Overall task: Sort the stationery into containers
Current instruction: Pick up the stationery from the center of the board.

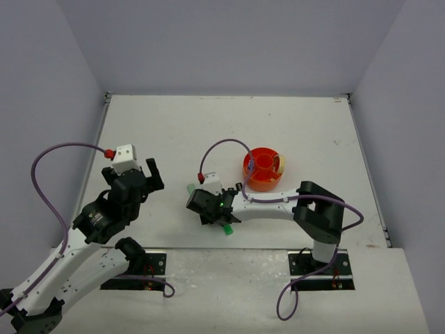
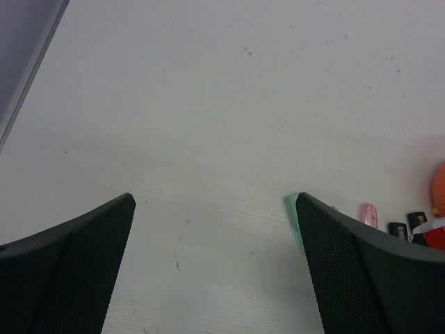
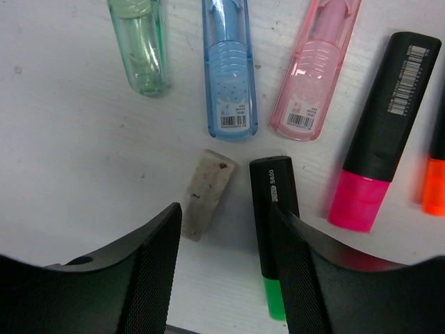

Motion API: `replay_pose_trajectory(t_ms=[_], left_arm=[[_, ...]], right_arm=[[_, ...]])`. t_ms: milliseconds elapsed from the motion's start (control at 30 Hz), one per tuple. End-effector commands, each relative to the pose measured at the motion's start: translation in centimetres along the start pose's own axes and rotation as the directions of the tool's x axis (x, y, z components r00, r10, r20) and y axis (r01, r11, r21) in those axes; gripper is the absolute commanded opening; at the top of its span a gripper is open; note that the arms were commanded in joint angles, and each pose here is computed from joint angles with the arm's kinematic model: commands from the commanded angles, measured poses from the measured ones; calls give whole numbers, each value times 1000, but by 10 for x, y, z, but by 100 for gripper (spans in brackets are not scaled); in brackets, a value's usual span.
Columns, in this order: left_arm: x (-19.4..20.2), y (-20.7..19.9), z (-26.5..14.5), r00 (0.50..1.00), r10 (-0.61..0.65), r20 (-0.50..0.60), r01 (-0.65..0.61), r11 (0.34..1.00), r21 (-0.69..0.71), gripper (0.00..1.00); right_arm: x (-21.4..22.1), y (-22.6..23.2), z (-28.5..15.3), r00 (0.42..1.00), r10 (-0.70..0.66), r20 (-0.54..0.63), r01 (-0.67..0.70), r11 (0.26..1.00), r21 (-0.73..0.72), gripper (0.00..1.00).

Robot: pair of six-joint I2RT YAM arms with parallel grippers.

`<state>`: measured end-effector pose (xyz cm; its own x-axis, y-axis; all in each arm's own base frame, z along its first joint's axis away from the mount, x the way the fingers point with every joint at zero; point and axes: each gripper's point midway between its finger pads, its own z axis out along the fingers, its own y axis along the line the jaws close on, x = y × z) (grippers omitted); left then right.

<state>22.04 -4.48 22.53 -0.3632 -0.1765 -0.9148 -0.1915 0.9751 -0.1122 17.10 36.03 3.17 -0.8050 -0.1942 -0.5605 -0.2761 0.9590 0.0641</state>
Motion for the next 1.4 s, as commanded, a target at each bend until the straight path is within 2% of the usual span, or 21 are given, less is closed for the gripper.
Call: replay_pose_trajectory(t_ms=[0, 367, 467, 533, 767, 833, 867, 900, 1000, 1133, 1267, 1367], left_arm=[[-12, -1, -1, 999, -39, 30, 39, 999, -3, 100], [-12, -3, -1, 999, -32, 27, 32, 999, 6, 100], [-11, -3, -1, 999, -30, 25, 30, 1000, 8, 100], [-11, -3, -1, 999, -28, 24, 28, 1000, 9, 100], [-11, -4, 0, 999, -27, 25, 27, 1000, 14, 100], [-10, -5, 0, 1000, -23, 22, 23, 1000, 13, 100], [-10, -5, 0, 1000, -23, 21, 23, 1000, 14, 100], [-10, -5, 0, 1000, -23, 21, 23, 1000, 15, 100], [-11, -5, 0, 999, -23, 23, 23, 1000, 15, 100], [-11, -5, 0, 999, -23, 25, 23, 1000, 19, 100], [-12, -6, 0, 999, -23, 25, 23, 1000, 18, 100], [-11, -5, 0, 999, -21, 24, 21, 1000, 16, 100]], right_arm=[[-5, 19, 3, 999, 52, 3, -52, 998, -33, 56], [5, 17, 12, 999, 49, -20, -50, 998, -28, 46], [8, 18, 13, 999, 42, -29, -43, 999, -28, 39], [8, 18, 13, 999, 40, -30, -40, 999, -31, 38], [5, 19, 8, 999, 27, -23, -28, 998, -50, 14], [1, 23, 2, 1000, 19, -16, -20, 996, -81, 5], [1, 23, 1, 1000, 17, -15, -18, 996, -83, 4], [-5, 25, -5, 1000, 10, -1, -10, 995, -103, 0], [-24, 20, -29, 998, 2, 57, 5, 992, -123, 0], [-74, 1, -76, 978, 24, 205, 8, 987, -157, 0], [-134, -59, -93, 956, 103, 274, -78, 992, -100, 0], [-158, -89, -107, 939, 120, 322, -102, 992, -72, 0]])
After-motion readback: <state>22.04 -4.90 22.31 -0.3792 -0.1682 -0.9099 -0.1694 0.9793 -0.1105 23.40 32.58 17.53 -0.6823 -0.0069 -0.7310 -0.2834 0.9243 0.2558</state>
